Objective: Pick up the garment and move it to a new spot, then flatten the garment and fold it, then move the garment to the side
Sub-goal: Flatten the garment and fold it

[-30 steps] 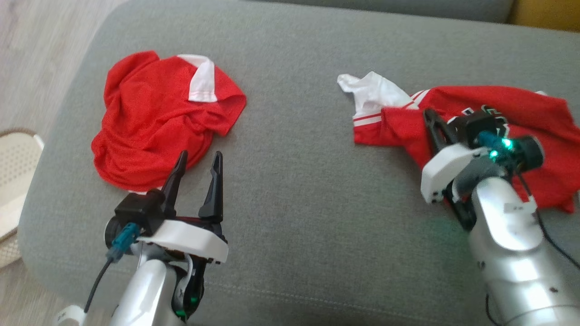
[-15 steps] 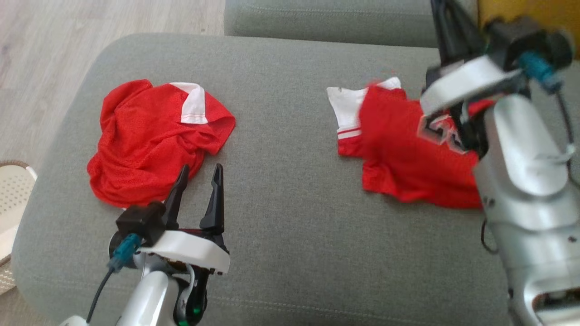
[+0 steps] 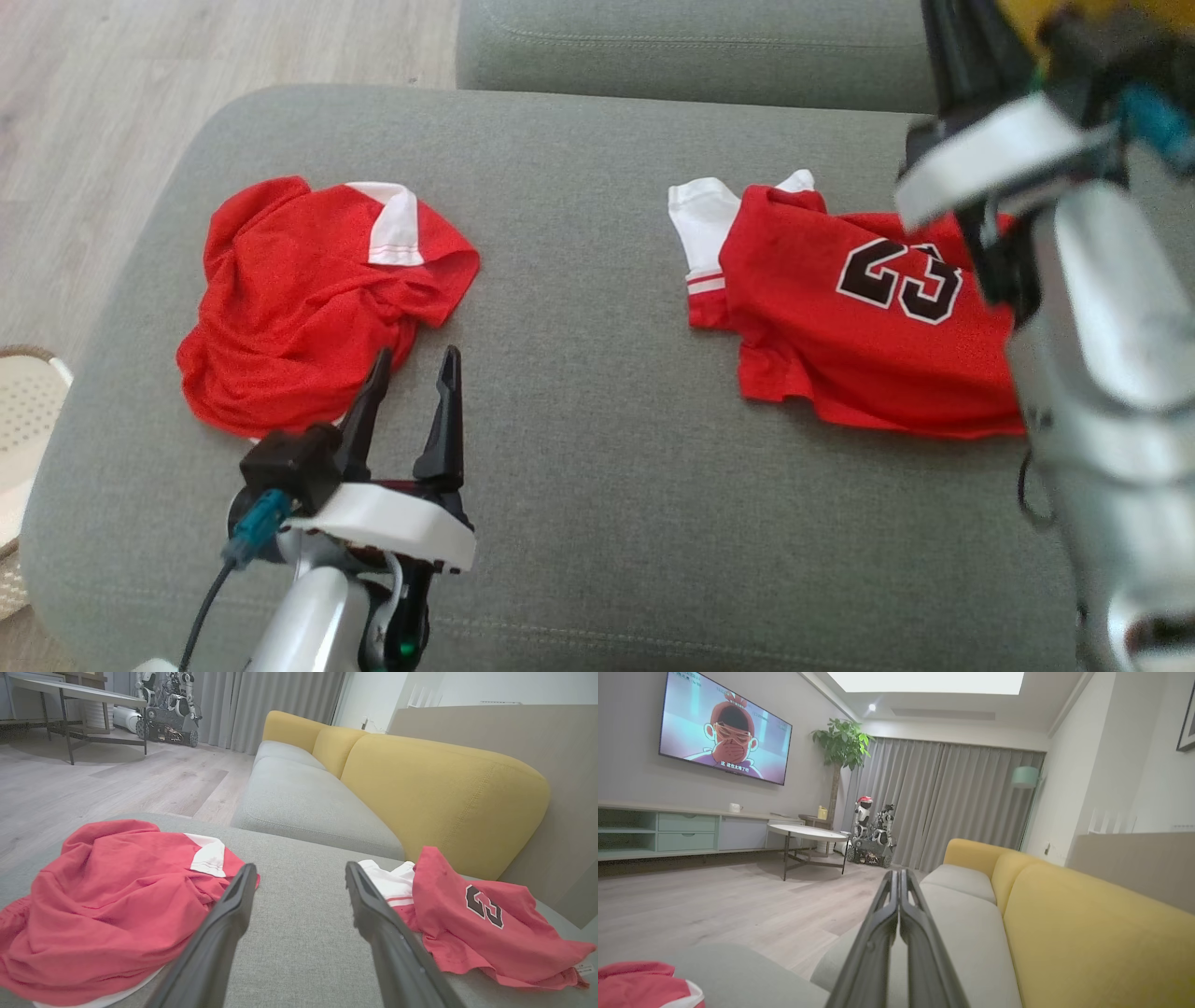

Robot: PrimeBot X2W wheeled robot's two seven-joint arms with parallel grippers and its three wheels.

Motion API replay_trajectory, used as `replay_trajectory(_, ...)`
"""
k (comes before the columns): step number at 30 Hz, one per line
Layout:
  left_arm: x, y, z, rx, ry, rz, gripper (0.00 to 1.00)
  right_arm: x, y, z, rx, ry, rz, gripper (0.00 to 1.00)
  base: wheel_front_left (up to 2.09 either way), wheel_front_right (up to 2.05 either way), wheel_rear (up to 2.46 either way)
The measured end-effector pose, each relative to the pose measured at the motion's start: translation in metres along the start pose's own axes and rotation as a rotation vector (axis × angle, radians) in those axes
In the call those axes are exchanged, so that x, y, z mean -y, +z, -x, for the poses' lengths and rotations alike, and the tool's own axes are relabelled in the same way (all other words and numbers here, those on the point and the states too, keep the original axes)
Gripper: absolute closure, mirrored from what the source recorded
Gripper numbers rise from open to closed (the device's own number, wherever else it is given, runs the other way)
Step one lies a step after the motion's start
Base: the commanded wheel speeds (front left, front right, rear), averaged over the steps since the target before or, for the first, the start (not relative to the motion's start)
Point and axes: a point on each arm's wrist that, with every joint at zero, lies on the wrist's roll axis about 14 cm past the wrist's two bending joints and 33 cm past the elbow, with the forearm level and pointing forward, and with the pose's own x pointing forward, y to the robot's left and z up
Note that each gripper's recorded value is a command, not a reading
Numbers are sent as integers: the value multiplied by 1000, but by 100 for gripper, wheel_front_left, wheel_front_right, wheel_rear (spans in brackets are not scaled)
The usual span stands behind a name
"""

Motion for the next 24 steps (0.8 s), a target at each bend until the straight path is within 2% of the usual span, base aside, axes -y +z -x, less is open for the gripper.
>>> replay_trajectory(4,1,1,-2,4,-3,1,0,1,-34,32,-75,-38,-42,100,0,0,0)
replay_trajectory(7,2,1,-1,6,-1,2,0,7,-54,68,-119,-105,-79,100,0,0,0)
replay_trajectory(13,6,-4,3,-7,-25,0,0,25,-64,118,-143,-238,-114,100,0,0,0)
replay_trajectory(14,8,-2,3,-3,-33,2,0,26,-70,128,-160,-257,-125,77,0,0,0)
replay_trajectory(15,10,0,3,4,-41,4,0,25,-75,139,-178,-272,-131,10,0,0,0)
replay_trajectory(16,11,1,3,7,-45,5,0,24,-82,150,-203,-284,-134,0,0,0,0)
replay_trajectory(19,13,-1,5,4,-51,-3,0,18,-106,183,-294,-312,-153,0,0,0,0)
replay_trajectory(24,17,-2,5,0,-63,1,0,10,-119,205,-340,-324,-168,0,0,0,0)
